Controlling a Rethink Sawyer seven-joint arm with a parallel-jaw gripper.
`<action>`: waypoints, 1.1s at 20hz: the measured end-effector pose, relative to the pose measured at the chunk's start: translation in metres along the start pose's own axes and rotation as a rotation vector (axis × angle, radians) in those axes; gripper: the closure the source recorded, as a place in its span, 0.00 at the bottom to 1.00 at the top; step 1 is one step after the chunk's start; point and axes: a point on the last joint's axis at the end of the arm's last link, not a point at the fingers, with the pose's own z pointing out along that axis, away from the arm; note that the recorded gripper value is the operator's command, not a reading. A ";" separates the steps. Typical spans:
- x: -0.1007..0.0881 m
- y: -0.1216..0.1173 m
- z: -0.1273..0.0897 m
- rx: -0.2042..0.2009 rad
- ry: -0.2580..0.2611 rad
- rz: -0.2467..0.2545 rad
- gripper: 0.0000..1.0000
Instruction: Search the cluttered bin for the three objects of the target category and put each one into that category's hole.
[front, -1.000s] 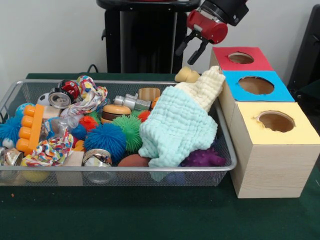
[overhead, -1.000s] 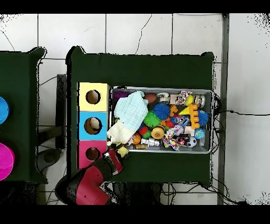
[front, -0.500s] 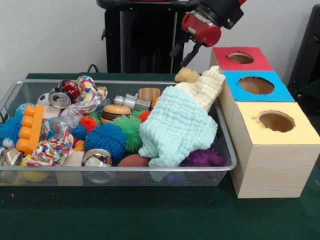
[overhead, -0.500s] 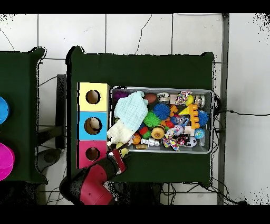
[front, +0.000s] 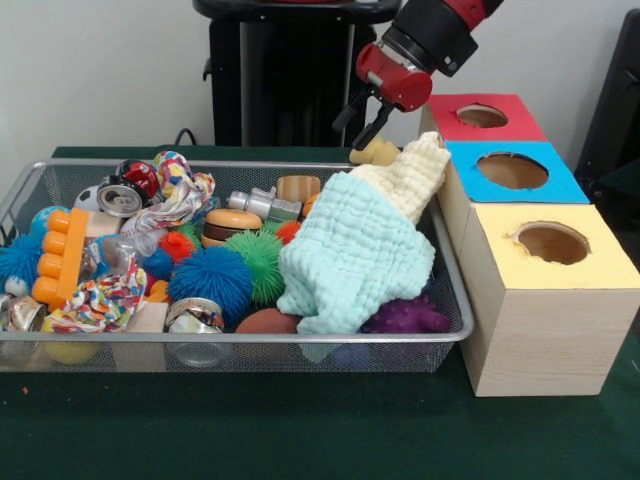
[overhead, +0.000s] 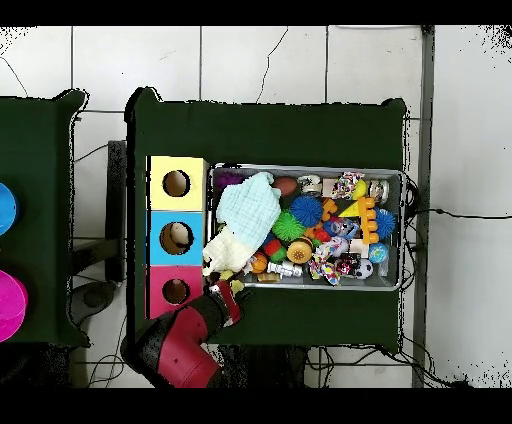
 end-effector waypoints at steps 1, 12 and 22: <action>0.001 0.000 0.001 0.003 -0.002 0.005 0.00; 0.033 0.000 -0.019 -0.014 -0.060 0.067 0.00; 0.039 -0.005 -0.015 0.004 -0.085 0.104 0.00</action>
